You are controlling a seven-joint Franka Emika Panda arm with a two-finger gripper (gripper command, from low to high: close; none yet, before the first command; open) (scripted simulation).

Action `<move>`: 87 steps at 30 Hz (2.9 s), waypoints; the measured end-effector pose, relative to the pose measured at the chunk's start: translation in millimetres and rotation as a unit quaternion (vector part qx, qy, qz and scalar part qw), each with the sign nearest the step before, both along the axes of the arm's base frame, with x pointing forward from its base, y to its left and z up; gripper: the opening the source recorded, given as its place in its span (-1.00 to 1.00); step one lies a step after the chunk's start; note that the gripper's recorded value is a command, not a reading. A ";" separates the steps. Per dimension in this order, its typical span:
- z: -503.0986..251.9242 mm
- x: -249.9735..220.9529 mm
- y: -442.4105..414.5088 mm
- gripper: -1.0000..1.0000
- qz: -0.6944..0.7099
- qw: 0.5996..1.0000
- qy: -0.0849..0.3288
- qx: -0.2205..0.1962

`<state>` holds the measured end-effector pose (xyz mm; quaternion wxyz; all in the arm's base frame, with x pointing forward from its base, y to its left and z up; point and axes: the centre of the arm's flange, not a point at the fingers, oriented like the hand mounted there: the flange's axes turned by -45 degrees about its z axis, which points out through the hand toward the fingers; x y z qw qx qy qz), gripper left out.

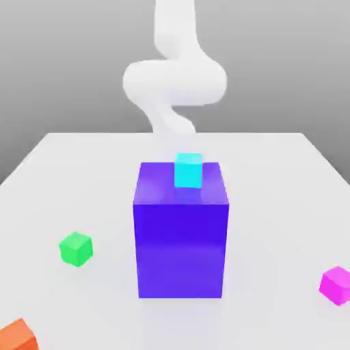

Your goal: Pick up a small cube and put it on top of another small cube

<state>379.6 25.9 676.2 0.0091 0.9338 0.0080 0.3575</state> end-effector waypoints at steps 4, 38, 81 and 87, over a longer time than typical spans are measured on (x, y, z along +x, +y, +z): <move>-63.9 44.7 44.7 0.00 0.020 0.998 0.055 -0.026; -542.5 -10.6 298.8 -1.00 0.234 0.905 0.347 -0.082; -436.8 -81.5 -234.9 -1.00 -0.634 0.673 0.273 0.266; -444.1 -119.1 -248.8 -1.00 -0.697 0.621 0.233 0.273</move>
